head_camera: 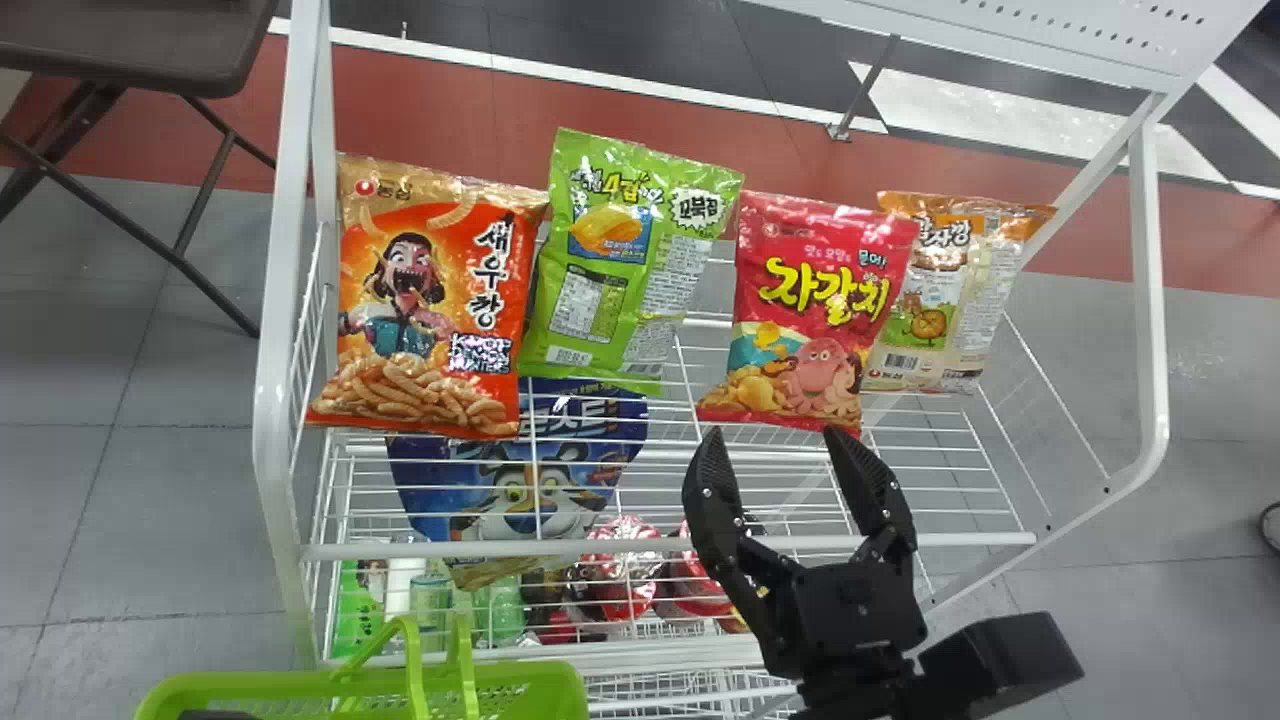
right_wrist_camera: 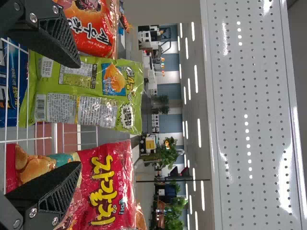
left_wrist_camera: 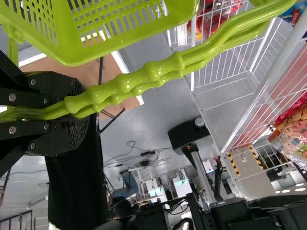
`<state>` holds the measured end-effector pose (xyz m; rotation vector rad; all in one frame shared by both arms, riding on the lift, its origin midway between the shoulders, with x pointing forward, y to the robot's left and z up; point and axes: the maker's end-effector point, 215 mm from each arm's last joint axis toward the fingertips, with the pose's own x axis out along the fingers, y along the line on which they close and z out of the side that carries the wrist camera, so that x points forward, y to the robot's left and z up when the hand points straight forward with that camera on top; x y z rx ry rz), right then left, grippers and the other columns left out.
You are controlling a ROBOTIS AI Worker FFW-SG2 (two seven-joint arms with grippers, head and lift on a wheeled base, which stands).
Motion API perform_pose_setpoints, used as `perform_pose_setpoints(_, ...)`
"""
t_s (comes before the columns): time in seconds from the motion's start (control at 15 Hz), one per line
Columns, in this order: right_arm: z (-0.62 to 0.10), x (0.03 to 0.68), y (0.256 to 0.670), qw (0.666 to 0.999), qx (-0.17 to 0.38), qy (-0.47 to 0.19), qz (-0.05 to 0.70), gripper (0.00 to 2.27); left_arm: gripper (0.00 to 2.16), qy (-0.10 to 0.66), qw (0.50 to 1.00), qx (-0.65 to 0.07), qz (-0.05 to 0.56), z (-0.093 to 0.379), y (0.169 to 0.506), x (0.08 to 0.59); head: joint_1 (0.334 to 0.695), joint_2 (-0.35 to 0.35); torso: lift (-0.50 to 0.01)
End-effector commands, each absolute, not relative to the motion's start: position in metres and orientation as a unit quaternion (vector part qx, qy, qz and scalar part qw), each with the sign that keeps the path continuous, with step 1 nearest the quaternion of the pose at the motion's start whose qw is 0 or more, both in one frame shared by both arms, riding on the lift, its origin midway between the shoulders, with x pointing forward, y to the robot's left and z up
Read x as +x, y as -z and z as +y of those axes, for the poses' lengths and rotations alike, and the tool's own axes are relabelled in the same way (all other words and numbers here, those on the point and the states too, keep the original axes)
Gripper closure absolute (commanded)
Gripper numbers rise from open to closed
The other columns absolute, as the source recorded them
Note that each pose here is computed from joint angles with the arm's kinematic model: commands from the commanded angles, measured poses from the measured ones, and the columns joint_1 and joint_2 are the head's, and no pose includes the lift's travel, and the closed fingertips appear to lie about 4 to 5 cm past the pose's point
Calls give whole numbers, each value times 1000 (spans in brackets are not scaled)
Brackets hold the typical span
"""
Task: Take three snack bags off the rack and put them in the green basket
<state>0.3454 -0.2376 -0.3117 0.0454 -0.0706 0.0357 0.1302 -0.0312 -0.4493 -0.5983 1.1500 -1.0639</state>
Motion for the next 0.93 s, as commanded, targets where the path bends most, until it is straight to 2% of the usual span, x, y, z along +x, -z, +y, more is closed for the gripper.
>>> perform_pose_setpoints(0.0, -239, 345, 312, 999, 23, -17, -35, 93, 1544, 472, 669, -265, 510, -31, 449, 130, 695, -350, -26)
perform_pose_setpoints(0.53, -234, 346, 311, 999, 23, -20, -36, 93, 1544, 473, 669, -265, 508, -31, 447, 130, 695, -350, -26)
perform_pose_setpoints(0.87, -170, 386, 294, 995, 17, -71, -65, 93, 1544, 478, 671, -254, 507, -34, 450, 128, 695, -350, -26)
